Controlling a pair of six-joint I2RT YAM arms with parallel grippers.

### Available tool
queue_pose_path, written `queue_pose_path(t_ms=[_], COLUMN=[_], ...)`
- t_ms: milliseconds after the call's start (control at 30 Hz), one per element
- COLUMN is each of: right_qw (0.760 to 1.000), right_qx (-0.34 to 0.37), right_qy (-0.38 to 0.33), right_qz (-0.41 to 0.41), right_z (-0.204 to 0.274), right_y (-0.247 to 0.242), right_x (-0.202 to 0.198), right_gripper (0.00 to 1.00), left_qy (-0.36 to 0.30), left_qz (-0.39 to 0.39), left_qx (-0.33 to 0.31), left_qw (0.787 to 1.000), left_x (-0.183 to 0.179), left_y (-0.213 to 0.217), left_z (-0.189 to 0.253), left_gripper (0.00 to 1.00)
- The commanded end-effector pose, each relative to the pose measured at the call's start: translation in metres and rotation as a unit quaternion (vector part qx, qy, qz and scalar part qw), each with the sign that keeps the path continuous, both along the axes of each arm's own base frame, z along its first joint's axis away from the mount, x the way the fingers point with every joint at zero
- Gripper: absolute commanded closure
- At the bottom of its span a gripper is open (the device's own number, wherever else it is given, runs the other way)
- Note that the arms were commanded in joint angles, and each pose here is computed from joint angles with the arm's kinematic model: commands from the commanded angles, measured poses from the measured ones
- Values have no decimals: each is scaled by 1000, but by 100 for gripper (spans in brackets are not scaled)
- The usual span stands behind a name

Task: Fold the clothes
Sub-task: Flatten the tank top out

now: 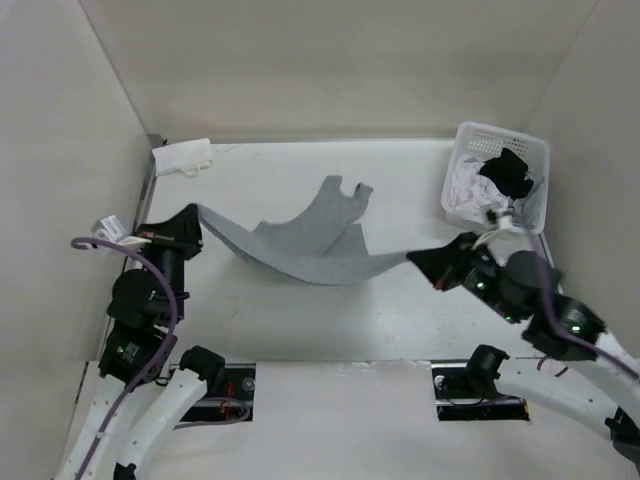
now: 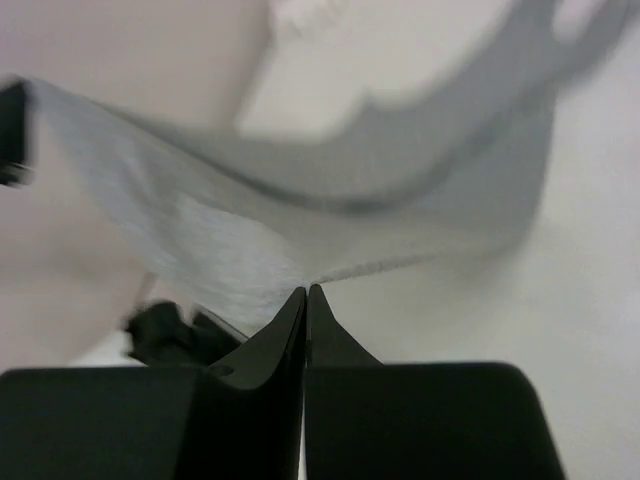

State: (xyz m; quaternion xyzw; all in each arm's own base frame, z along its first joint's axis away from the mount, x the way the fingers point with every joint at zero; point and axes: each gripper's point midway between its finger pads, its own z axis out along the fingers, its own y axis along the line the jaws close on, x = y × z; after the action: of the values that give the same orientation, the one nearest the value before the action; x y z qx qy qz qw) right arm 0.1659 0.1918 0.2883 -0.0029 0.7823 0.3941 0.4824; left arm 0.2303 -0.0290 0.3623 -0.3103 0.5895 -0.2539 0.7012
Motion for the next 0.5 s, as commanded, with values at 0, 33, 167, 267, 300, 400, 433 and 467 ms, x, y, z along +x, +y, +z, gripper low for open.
queue_pose_path(t_ms=[0, 33, 167, 267, 300, 400, 433, 467], right_qw=[981, 974, 952, 939, 936, 933, 934, 938], right_qx=[84, 89, 87, 79, 73, 41, 35, 32], right_qy=[-164, -192, -267, -306, -311, -315, -312, -300], right_qz=[-62, -77, -122, -139, -147, -168, -168, -168], right_z=[160, 189, 273, 317, 323, 325, 322, 313], right_y=[-42, -52, -71, -65, -62, -46, -41, -34], right_x=[-5, -6, -1, 9, 14, 48, 58, 76], right_gripper=[100, 100, 100, 100, 100, 100, 100, 100], left_qy=[-135, -166, -257, -272, -273, -253, -244, -229], left_qz=[-35, -32, -10, -8, -14, 3, 11, 18], left_qx=[-25, -27, -35, -30, -25, 5, 10, 18], left_qw=[990, 985, 966, 962, 961, 968, 970, 973], left_x=[-25, -33, -57, -52, -49, -17, -9, 7], left_y=[-4, 0, 16, 12, 8, -1, -1, -4], left_z=[117, 145, 226, 257, 263, 267, 263, 256], left_gripper=[100, 100, 100, 100, 100, 100, 100, 100])
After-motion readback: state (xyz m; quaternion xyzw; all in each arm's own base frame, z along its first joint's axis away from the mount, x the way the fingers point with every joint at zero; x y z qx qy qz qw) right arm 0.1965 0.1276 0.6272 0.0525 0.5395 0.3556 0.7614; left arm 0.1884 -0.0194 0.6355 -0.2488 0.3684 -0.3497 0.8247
